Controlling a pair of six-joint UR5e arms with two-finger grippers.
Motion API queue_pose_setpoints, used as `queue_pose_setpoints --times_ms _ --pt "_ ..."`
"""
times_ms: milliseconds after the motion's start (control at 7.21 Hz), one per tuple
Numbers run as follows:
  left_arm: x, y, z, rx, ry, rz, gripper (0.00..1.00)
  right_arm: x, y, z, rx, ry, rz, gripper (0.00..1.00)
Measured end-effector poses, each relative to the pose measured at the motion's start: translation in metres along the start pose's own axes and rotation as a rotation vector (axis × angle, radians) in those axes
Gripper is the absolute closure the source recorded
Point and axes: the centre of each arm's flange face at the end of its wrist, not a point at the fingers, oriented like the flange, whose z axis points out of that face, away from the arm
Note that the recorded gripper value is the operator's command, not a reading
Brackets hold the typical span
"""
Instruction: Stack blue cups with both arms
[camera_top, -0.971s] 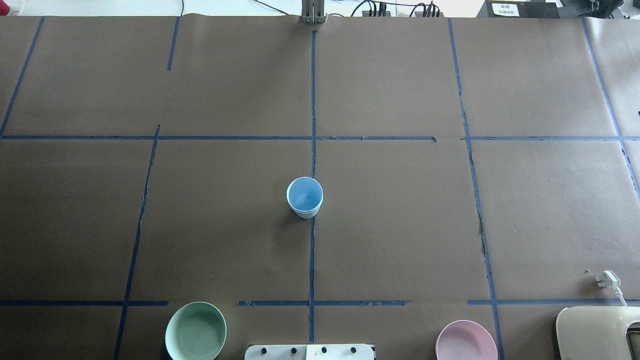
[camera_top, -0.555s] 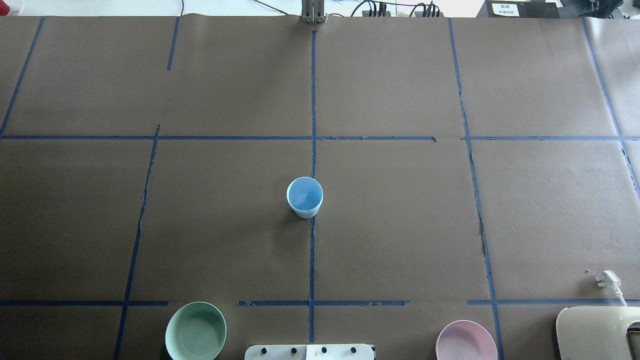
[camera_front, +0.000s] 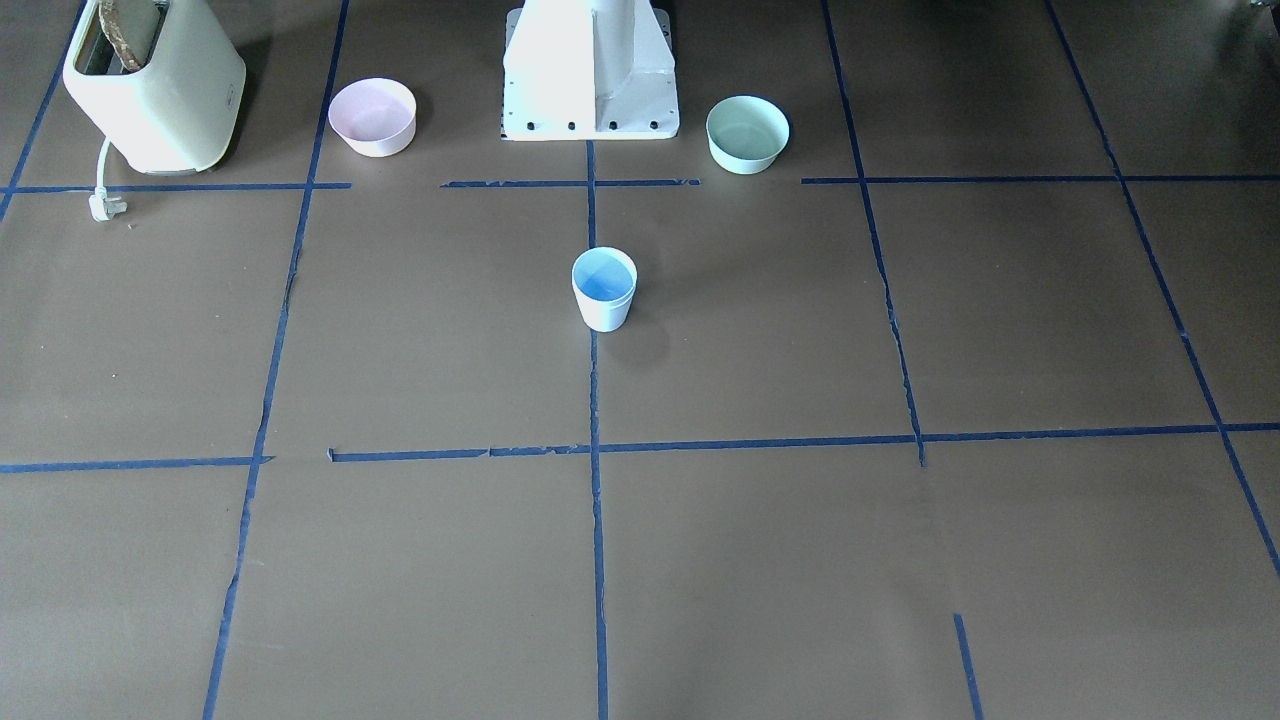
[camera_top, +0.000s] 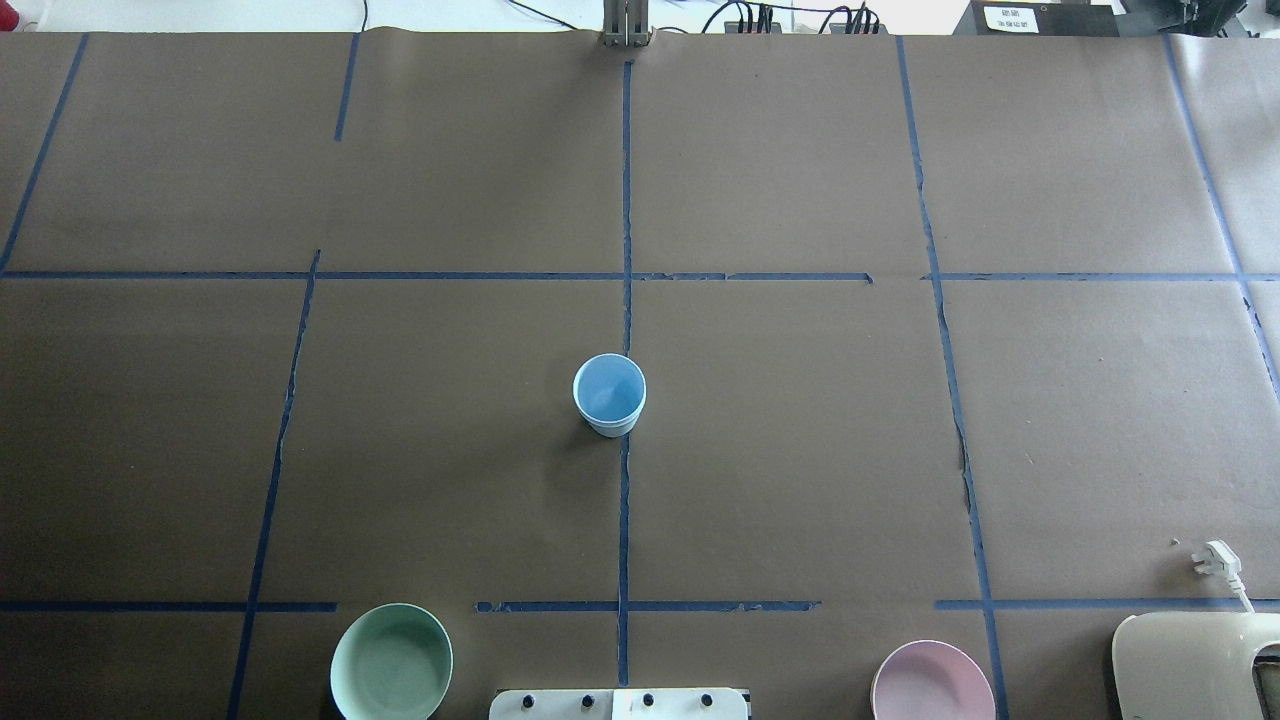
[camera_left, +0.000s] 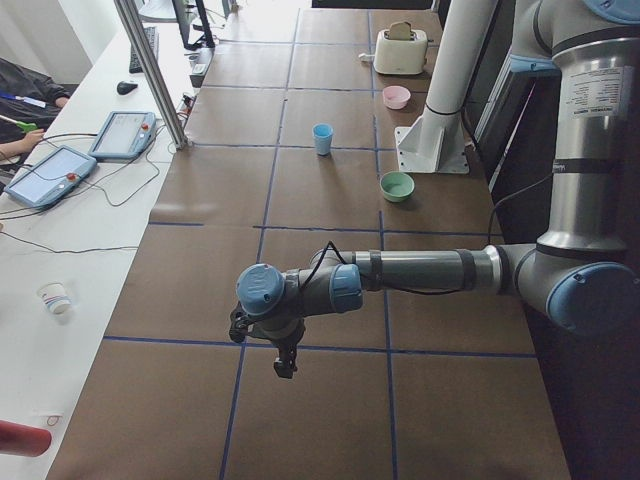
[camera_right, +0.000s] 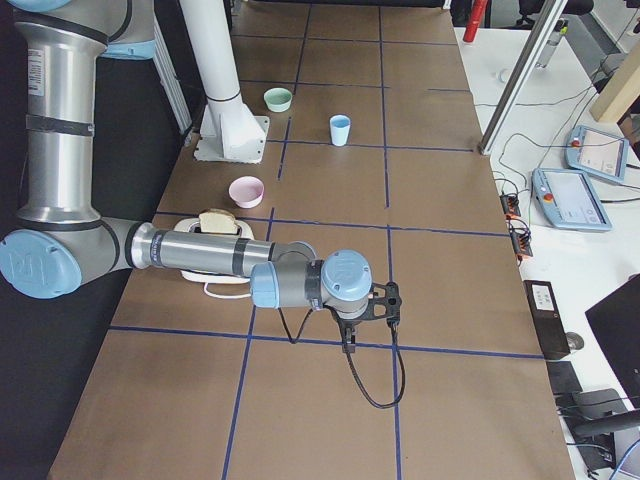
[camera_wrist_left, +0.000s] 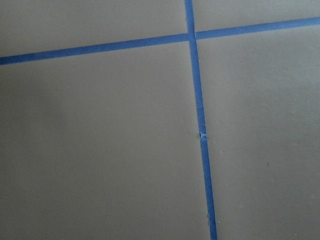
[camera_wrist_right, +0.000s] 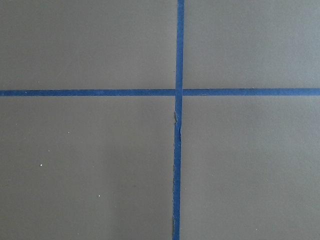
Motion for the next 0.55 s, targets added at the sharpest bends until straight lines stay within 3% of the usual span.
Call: queue_pose_setpoints --times_ms 555 --pt "-0.0077 0.007 -0.0047 0.039 -0.016 0.017 0.0 0.0011 -0.0111 -0.0046 -0.023 0.048 0.034 0.0"
